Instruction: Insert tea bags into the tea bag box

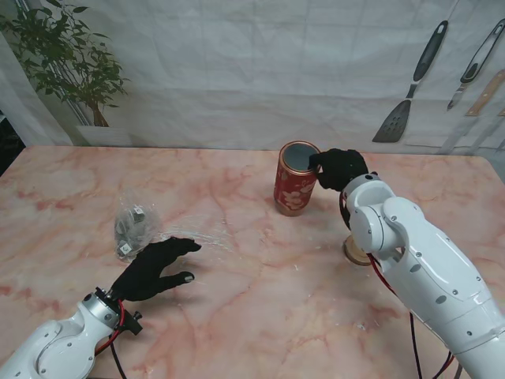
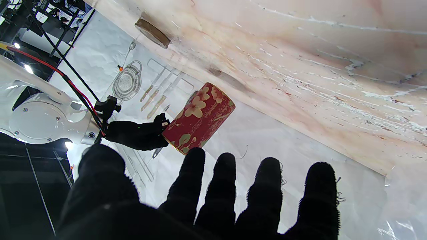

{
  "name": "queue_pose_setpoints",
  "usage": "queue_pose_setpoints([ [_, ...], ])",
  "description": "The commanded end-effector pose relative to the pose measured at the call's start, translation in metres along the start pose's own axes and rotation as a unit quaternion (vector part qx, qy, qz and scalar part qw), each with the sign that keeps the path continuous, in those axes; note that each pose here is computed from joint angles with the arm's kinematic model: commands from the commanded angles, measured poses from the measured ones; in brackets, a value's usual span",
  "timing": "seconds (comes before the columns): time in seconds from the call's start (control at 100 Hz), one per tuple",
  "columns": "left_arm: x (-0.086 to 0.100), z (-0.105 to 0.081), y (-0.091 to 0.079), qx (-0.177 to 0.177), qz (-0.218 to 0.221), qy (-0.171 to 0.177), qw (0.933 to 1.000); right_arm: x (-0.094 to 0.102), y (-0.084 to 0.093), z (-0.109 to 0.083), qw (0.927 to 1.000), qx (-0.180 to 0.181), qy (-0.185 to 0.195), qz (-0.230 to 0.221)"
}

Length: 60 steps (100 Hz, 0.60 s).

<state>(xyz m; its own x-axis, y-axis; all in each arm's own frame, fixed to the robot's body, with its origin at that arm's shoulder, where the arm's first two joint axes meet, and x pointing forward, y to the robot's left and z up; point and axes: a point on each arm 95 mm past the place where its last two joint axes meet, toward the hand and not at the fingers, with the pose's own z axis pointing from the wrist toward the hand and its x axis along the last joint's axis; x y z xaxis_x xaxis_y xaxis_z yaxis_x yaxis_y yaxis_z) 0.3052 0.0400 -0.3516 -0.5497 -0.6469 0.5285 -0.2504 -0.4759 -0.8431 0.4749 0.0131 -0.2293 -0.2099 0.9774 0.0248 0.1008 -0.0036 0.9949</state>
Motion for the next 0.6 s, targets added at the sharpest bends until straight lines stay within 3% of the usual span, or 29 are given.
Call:
queue_pose_setpoints([
  [0.0,0.002,0.000,0.000,-0.004,0.001,0.001,1.0000,0.010,0.003,0.004,0.9999,-0.003,0.015,0.003],
  [0.59,0.002,-0.001,0.000,-0.003,0.000,-0.001,1.0000,0.044,0.000,0.026,0.9988,0.000,0.049,0.006],
])
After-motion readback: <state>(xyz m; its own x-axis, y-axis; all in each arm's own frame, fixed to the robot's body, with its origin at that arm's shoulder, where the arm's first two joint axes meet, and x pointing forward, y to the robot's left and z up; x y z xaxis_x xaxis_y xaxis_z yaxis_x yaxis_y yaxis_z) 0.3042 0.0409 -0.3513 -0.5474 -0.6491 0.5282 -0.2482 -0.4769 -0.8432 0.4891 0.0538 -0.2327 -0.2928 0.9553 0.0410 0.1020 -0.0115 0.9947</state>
